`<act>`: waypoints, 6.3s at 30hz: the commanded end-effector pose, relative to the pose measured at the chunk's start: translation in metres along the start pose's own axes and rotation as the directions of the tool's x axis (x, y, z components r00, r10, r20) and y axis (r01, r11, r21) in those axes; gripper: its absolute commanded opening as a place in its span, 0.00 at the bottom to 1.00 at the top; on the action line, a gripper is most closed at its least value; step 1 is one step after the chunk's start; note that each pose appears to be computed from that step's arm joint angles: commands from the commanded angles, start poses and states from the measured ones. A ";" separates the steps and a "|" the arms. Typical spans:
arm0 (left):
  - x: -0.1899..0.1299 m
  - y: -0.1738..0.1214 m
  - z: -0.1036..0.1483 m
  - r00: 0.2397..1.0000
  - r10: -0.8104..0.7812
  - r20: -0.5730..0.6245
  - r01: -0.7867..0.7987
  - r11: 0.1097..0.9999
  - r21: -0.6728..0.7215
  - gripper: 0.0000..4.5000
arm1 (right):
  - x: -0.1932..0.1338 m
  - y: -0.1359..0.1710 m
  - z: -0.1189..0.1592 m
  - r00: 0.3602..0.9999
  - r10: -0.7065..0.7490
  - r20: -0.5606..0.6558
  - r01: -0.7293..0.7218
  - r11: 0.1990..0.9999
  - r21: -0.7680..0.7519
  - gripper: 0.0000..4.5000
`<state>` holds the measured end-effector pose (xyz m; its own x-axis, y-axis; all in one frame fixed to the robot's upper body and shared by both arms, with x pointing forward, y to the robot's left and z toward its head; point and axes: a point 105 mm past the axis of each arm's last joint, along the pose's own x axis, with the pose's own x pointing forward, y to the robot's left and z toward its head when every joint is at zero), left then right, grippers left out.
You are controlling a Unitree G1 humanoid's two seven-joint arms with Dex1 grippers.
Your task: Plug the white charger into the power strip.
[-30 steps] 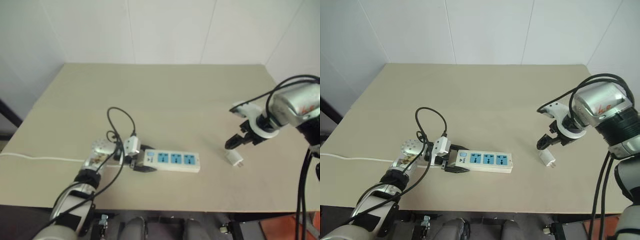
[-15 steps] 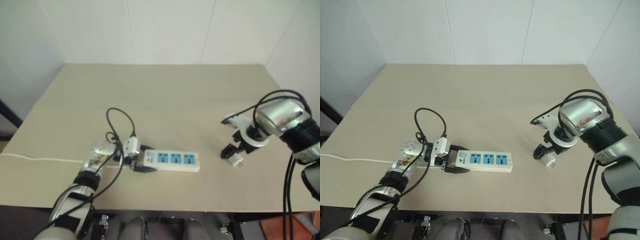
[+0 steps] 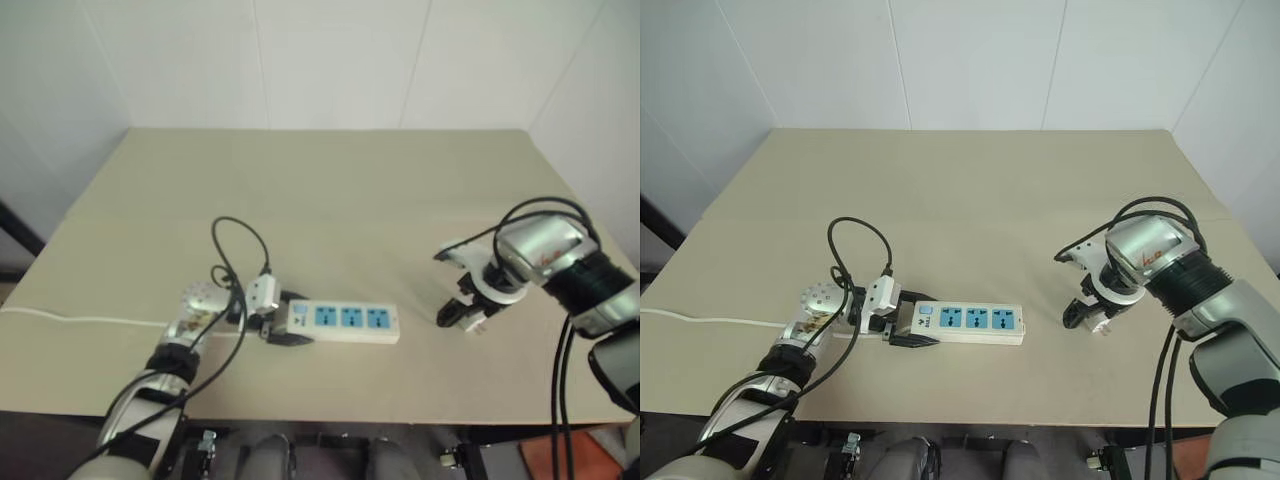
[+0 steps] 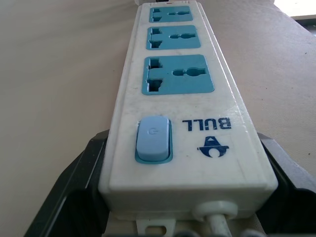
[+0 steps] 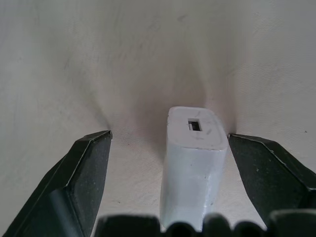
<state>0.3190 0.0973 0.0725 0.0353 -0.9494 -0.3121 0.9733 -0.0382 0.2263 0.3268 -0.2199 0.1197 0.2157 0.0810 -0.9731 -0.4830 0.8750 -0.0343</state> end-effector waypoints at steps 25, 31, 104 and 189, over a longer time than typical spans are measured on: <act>0.006 -0.019 -0.022 0.994 -0.079 -0.072 0.072 0.993 -0.090 0.74 | -0.102 0.062 0.105 0.230 0.227 0.946 0.068 0.966 -0.249 0.25; 0.003 -0.018 -0.022 0.995 -0.068 -0.078 0.061 0.994 -0.091 0.74 | -0.083 0.130 0.103 0.038 0.474 0.880 -0.046 0.880 -0.473 0.25; -0.001 -0.021 -0.024 0.991 -0.079 -0.107 0.069 0.994 -0.089 0.74 | 0.019 0.176 0.070 0.158 0.766 0.623 0.020 0.629 -0.777 0.25; -0.012 -0.028 -0.031 0.989 -0.060 -0.132 0.046 0.993 -0.107 0.74 | 0.101 0.114 0.031 0.499 0.680 0.537 -0.243 0.704 -0.667 0.25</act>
<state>0.3119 0.1041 0.0571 0.0682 -0.9306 -0.3595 0.9857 0.0071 0.1685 0.3196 -0.0473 0.0914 0.1199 0.9820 -0.1456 -0.9864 0.1012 -0.1298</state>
